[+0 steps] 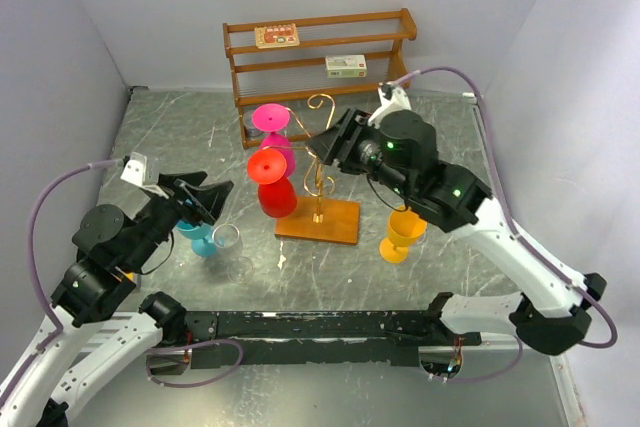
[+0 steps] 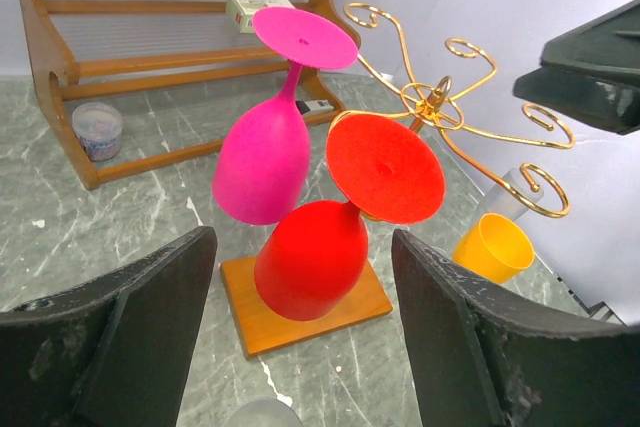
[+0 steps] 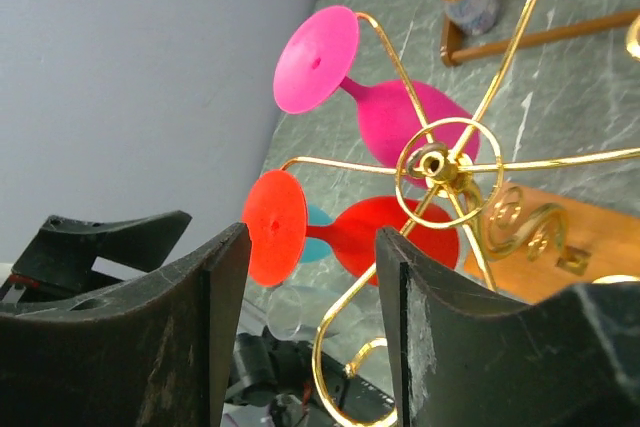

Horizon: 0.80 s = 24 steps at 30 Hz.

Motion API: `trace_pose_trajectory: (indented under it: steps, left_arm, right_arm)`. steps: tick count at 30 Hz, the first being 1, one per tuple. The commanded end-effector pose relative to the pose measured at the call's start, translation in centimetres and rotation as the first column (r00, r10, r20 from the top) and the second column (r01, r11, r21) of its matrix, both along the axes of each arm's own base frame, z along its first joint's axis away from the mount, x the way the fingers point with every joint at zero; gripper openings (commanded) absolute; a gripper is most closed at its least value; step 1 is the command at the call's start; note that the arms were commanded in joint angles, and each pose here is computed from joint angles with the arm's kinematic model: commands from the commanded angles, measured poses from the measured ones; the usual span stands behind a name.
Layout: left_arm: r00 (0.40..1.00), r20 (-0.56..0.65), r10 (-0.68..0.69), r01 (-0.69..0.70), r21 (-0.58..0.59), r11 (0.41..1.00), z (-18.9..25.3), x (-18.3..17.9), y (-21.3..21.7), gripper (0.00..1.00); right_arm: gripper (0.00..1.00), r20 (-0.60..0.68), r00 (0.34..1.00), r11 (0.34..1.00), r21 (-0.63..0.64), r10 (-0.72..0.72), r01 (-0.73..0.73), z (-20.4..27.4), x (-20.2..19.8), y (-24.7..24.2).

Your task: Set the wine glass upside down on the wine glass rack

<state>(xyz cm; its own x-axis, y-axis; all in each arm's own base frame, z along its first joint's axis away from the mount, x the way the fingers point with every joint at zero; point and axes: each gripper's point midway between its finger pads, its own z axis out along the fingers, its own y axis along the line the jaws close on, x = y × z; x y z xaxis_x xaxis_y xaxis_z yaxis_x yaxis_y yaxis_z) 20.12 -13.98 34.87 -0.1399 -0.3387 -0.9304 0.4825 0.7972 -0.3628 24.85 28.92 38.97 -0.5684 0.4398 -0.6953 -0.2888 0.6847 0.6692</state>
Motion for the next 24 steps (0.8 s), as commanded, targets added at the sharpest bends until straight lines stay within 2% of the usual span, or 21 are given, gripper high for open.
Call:
trace_pose_trajectory:
  steps: [1, 6, 12, 16, 18, 22, 24]
  left_arm:
    - [0.998, 0.053, -0.015, 0.015, -0.008, 1.000, 1.3, -1.1, 0.5, 0.82]
    - [0.997, 0.080, -0.014, 0.016, -0.020, 1.000, 2.2, -2.2, 1.2, 0.82]
    - [0.993, 0.114, 0.010, -0.006, -0.036, 0.999, 3.3, -2.9, 2.3, 0.83]
    - [0.991, 0.132, 0.031, -0.025, -0.053, 0.998, 4.1, -3.1, 2.8, 0.83]
    - [0.990, 0.139, 0.036, -0.028, -0.060, 0.998, 4.5, -3.2, 2.9, 0.83]
    - [0.988, 0.151, 0.039, -0.027, -0.080, 0.996, 5.0, -3.1, 2.9, 0.83]
    - [0.987, 0.158, 0.034, -0.021, -0.086, 0.996, 5.2, -3.1, 2.8, 0.83]
  right_arm:
    - [0.54, 0.116, 0.992, 0.995, -0.085, -0.047, 0.058, 1.0, -0.5, -3.8]
    - [0.54, 0.108, 0.956, 0.942, -0.170, -0.272, 0.288, -0.5, -0.8, -10.5]
    - [0.54, 0.062, 0.836, 0.775, -0.345, -0.545, 0.530, -4.1, -2.4, -18.6]
    - [0.55, 0.064, 0.760, 0.637, -0.504, -0.646, 0.584, -6.4, -3.5, -22.0]
    - [0.55, 0.069, 0.769, 0.609, -0.568, -0.636, 0.554, -7.2, -3.4, -22.4]
    - [0.54, 0.052, 0.733, 0.520, -0.670, -0.678, 0.529, -9.1, -2.3, -24.6]
    - [0.54, 0.039, 0.748, 0.517, -0.698, -0.663, 0.495, -9.8, -1.5, -24.7]
